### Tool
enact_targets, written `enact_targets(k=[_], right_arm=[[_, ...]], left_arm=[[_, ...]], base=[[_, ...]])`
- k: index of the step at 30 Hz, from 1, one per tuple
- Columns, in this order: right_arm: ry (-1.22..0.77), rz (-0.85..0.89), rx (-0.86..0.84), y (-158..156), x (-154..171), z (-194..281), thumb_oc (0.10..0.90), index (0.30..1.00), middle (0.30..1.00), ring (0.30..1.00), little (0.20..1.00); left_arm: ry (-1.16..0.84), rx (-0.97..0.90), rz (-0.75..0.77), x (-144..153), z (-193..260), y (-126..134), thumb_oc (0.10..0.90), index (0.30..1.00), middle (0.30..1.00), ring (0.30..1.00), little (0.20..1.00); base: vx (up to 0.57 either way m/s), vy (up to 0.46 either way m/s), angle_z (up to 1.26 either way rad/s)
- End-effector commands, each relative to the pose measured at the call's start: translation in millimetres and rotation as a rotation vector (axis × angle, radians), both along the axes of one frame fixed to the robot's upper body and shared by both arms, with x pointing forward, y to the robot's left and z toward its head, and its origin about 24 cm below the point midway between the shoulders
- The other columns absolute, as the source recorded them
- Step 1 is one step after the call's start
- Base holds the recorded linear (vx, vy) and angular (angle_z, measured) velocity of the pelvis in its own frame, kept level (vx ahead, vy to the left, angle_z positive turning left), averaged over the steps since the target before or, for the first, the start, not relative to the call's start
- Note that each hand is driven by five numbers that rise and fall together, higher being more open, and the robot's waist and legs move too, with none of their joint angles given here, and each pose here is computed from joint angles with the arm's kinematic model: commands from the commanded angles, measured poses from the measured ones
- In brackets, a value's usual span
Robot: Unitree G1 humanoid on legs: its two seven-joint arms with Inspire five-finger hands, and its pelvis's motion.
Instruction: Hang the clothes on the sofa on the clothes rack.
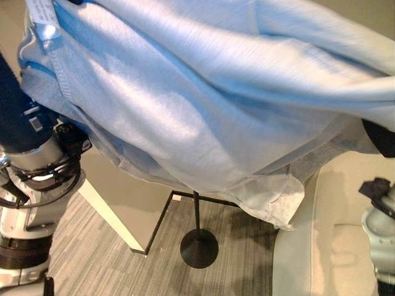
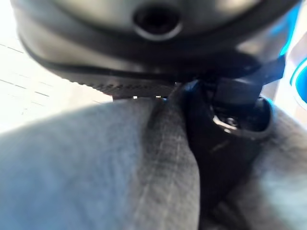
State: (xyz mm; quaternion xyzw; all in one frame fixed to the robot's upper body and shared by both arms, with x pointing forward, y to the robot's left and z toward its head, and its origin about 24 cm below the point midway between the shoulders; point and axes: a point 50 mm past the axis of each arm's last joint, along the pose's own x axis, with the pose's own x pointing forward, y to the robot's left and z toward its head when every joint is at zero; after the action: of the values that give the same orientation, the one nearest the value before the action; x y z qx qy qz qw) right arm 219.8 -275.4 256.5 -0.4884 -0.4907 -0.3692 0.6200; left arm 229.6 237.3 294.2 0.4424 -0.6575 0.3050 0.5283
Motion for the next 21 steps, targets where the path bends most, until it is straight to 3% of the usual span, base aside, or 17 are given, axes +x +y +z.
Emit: enact_targets(k=[1, 9, 17, 21], right_arm=[[0.020, 0.054, -0.022, 0, 17, 19, 0.400, 0.300, 0.300, 0.300, 0.300], [0.257, 0.060, -0.059, 1, 69, 31, 0.400, 0.300, 0.300, 0.300, 0.300], [0.387, 0.006, -0.062, -2, 100, 37, 0.400, 0.300, 0.300, 0.300, 0.300], [0.477, -0.057, -0.010, -10, 123, 37, 0.400, 0.300, 0.300, 0.300, 0.300]], left_arm=[[0.030, -0.081, 0.190, 18, 21, 31, 0.400, 0.300, 0.300, 0.300, 0.300], [0.405, -0.194, 0.267, 66, -19, 57, 0.400, 0.300, 0.300, 0.300, 0.300], [0.592, -0.263, 0.223, 91, -41, 53, 0.400, 0.300, 0.300, 0.300, 0.300], [0.746, -0.330, 0.276, 113, -61, 61, 0.400, 0.300, 0.300, 0.300, 0.300]], base=[[-0.04, 0.018, 0.07], [0.00, 0.002, 0.00], [0.00, 0.009, 0.00], [0.01, 0.016, -0.06]])
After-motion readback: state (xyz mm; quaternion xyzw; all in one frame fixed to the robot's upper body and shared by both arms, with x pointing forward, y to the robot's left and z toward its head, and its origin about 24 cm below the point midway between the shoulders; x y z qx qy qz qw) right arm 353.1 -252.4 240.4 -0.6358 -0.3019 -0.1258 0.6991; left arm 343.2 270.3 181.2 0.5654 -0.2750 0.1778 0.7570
